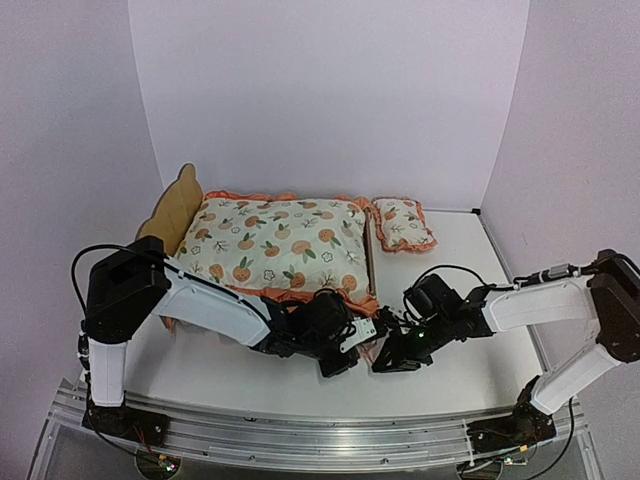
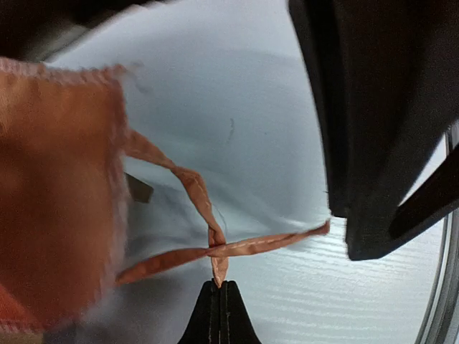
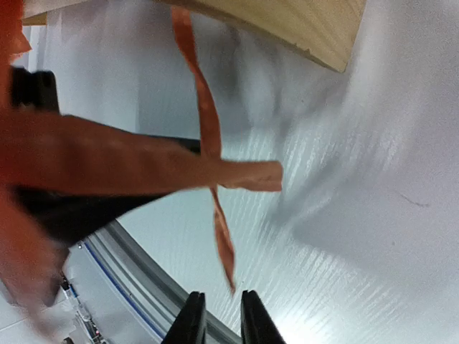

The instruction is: Set up the pet bed

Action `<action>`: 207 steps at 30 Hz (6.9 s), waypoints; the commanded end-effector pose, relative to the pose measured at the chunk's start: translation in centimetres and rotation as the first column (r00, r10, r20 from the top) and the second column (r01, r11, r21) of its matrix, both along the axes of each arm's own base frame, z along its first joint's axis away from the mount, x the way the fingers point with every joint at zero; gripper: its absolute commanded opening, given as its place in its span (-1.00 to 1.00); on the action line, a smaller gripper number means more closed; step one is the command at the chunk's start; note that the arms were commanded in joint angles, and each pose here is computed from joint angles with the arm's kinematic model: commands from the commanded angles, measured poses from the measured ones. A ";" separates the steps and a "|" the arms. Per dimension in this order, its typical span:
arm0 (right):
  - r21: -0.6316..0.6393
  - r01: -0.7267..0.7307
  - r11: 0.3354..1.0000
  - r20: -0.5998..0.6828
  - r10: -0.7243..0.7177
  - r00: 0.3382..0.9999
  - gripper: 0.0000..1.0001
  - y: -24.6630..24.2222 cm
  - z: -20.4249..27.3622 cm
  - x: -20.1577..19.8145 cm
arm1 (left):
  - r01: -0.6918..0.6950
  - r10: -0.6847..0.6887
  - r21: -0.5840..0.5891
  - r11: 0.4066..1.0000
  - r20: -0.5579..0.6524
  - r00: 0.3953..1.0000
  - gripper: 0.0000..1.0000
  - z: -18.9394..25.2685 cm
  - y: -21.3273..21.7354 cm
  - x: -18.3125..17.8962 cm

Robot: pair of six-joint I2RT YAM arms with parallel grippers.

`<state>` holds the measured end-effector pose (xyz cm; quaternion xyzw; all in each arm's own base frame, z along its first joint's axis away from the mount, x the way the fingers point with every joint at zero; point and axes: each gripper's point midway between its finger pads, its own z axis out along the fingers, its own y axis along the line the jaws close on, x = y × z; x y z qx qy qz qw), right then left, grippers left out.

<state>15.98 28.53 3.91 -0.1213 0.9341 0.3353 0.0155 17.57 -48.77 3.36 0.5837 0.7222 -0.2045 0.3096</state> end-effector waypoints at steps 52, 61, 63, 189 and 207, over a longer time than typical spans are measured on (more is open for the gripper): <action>0.229 0.192 0.954 0.175 -0.234 0.956 -1.00 4.6 -0.7 1.2 | 0.059 -0.060 -0.042 0.997 -0.009 0.998 -1.00 1.5 2.9 1.1; 0.126 0.184 0.975 0.098 -0.197 0.975 -1.00 0.6 -3.0 -2.2 | 0.075 -0.075 -0.029 0.997 0.001 0.997 -1.00 4.0 3.1 3.2; 0.109 0.172 0.979 0.111 -0.184 0.977 -1.00 0.3 -2.8 -2.3 | 0.081 -0.080 -0.037 0.996 0.022 0.997 -1.00 4.7 2.8 3.9; 0.128 -0.119 0.985 0.640 0.009 0.768 -0.47 -1.3 4.7 10.7 | 0.281 -0.175 -0.161 0.946 0.476 0.862 -1.00 1.5 -2.3 7.7; 0.168 -0.163 0.972 0.651 0.015 0.759 -0.53 0.1 5.7 11.3 | 0.277 -0.174 -0.158 0.948 0.472 0.864 -1.00 1.3 -2.5 7.8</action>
